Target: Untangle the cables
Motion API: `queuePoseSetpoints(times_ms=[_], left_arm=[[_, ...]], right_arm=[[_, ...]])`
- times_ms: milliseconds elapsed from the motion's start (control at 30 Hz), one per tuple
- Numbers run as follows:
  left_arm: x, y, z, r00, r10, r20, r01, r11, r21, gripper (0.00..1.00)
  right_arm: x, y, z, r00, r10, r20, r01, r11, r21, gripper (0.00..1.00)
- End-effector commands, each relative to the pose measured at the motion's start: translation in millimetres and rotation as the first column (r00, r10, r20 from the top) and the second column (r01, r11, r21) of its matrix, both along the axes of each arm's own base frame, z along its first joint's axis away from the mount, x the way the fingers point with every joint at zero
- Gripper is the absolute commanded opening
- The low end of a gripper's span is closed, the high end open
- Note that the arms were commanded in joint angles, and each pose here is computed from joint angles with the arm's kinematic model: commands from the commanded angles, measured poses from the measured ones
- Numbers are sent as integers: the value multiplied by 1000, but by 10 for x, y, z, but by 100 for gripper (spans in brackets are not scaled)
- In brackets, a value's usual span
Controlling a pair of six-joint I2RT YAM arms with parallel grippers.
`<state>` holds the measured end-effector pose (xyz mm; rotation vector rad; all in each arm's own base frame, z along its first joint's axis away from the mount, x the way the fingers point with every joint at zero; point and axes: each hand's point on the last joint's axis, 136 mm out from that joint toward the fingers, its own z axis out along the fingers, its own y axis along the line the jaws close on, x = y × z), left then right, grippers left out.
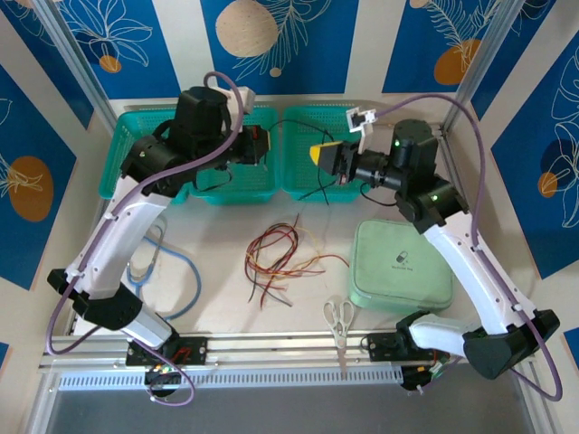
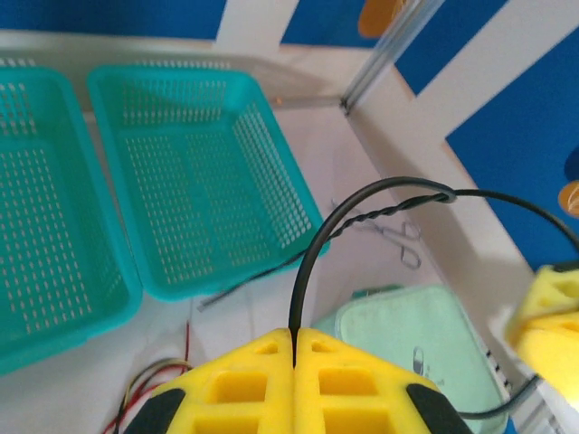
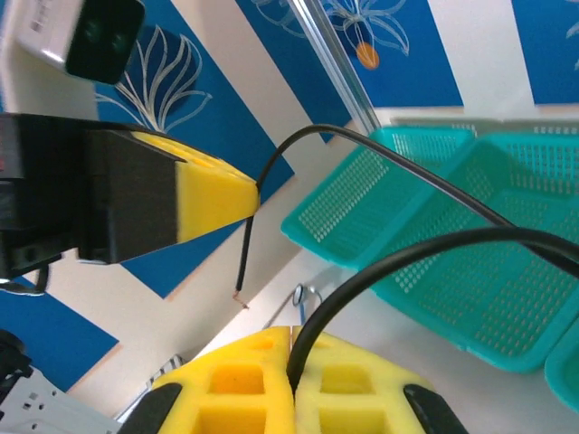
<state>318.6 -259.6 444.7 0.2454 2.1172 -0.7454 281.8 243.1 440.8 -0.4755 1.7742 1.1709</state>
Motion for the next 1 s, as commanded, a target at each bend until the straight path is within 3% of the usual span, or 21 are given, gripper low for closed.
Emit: queuePoseSetpoints(times_ms=[0,333,633,967], left_arm=[[164,192,293,995,55,83,-51,998,-47,0],[397,747,184,986,161,42,-158,986,-59,0],[481,1307,14,961,275,2,-274,960,-57,0],[599,1784,-291,923,381,-49,-384,919,-92,0]], right_arm=[[-85,-17,204,998,60,33,-60,998,5,0],[-108,-258,472,996,10,89,-13,999,31,0],[261,-803,330,971,-233,47,234,972,-8,0],[516,-1419,248,881,-470,61,473,880,-47,0]])
